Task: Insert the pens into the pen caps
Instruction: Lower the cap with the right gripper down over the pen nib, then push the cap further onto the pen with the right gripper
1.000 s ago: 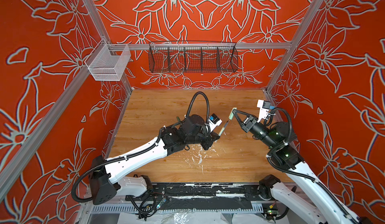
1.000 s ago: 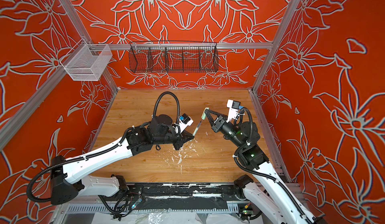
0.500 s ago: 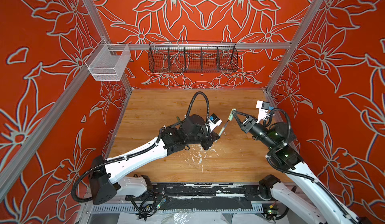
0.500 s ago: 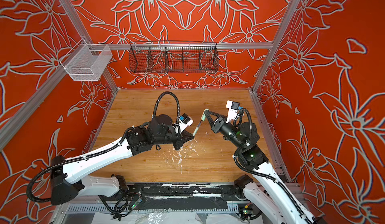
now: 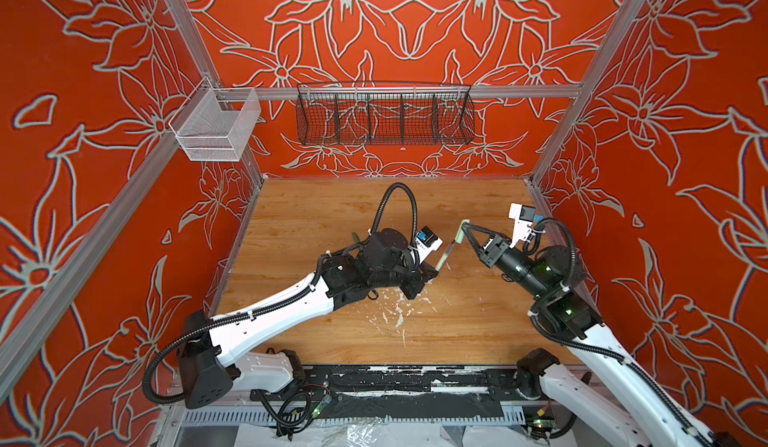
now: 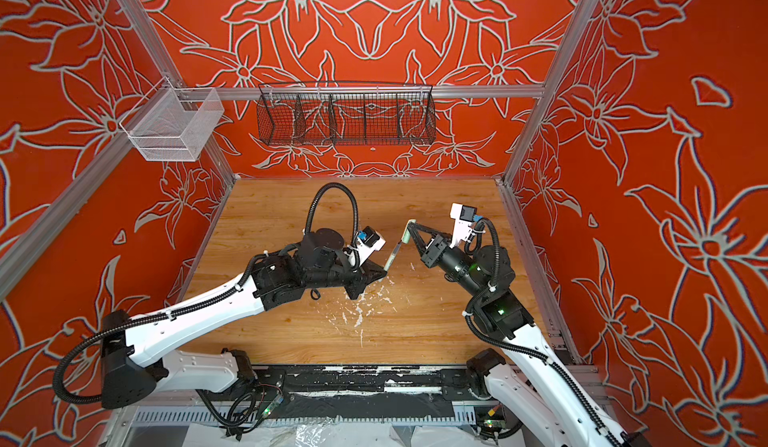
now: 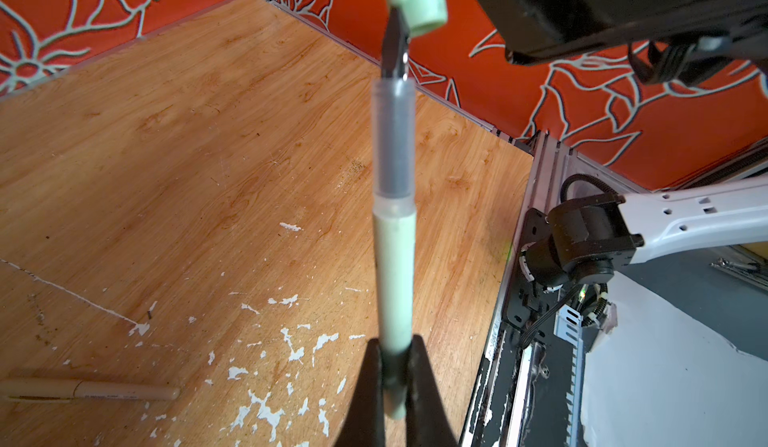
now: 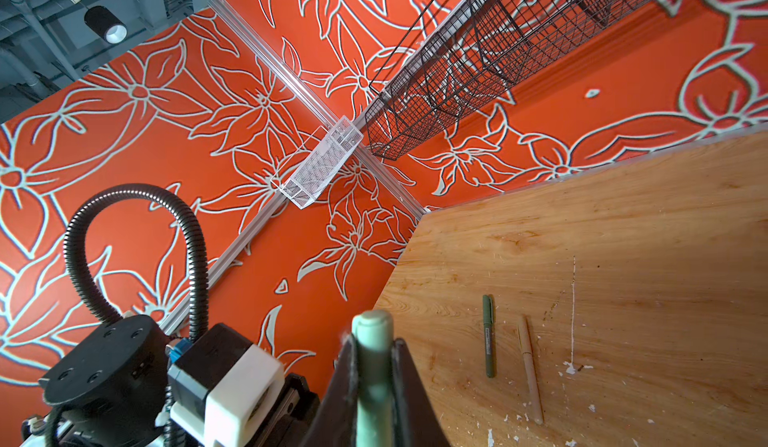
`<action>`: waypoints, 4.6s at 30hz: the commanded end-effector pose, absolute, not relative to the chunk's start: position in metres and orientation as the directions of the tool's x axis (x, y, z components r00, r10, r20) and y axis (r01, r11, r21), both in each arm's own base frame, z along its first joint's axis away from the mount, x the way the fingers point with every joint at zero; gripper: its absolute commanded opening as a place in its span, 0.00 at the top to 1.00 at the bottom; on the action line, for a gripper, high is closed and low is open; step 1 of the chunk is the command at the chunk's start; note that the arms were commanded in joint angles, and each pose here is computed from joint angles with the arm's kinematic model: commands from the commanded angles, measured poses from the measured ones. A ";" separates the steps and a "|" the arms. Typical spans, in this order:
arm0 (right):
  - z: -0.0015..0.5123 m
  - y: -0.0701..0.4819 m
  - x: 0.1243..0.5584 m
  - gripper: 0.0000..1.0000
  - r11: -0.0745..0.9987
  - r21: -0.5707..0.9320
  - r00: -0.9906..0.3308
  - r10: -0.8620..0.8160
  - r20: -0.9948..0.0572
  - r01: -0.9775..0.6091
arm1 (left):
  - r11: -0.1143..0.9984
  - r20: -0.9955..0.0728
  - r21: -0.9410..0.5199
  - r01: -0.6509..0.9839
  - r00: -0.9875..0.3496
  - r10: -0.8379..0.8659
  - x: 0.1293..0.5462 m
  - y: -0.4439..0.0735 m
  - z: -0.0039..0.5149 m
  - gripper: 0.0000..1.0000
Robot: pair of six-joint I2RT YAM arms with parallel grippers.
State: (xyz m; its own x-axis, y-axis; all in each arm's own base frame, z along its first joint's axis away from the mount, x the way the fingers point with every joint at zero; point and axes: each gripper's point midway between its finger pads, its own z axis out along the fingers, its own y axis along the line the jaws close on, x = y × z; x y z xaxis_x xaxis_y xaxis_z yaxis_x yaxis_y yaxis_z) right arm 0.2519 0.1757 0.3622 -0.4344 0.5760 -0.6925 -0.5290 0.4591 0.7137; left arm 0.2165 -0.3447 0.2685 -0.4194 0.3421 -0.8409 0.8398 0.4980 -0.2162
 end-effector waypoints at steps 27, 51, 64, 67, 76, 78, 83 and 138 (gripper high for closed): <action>0.364 0.175 0.255 1.00 0.462 0.699 -0.400 0.589 -0.702 -0.546 | 0.478 -0.856 -0.208 0.853 -0.395 0.332 0.212 -0.346 0.277 1.00; 0.376 0.177 0.249 1.00 0.434 0.694 -0.385 0.605 -0.697 -0.575 | 0.483 -0.853 -0.204 0.852 -0.397 0.339 0.214 -0.347 0.273 1.00; 0.365 0.186 0.244 1.00 0.411 0.710 -0.431 0.585 -0.687 -0.573 | 0.491 -0.857 -0.198 0.848 -0.393 0.334 0.216 -0.346 0.275 1.00; 0.364 0.187 0.242 1.00 0.414 0.708 -0.435 0.578 -0.690 -0.572 | 0.496 -0.858 -0.195 0.846 -0.392 0.331 0.216 -0.345 0.275 1.00; 0.376 0.174 0.239 1.00 0.480 0.670 -0.369 0.578 -0.727 -0.567 | 0.496 -0.854 -0.200 0.845 -0.398 0.335 0.216 -0.344 0.272 1.00; 0.377 0.179 0.239 1.00 0.463 0.672 -0.384 0.572 -0.725 -0.578 | 0.497 -0.857 -0.198 0.845 -0.396 0.331 0.216 -0.344 0.273 1.00; 0.366 0.190 0.243 1.00 0.422 0.700 -0.439 0.563 -0.700 -0.576 | 0.497 -0.863 -0.194 0.846 -0.388 0.323 0.215 -0.342 0.278 1.00; 0.408 0.178 0.208 0.49 0.544 0.491 -0.288 0.418 -0.862 -0.680 | 0.451 -0.923 -0.141 0.881 -0.282 0.262 0.208 -0.338 0.318 1.00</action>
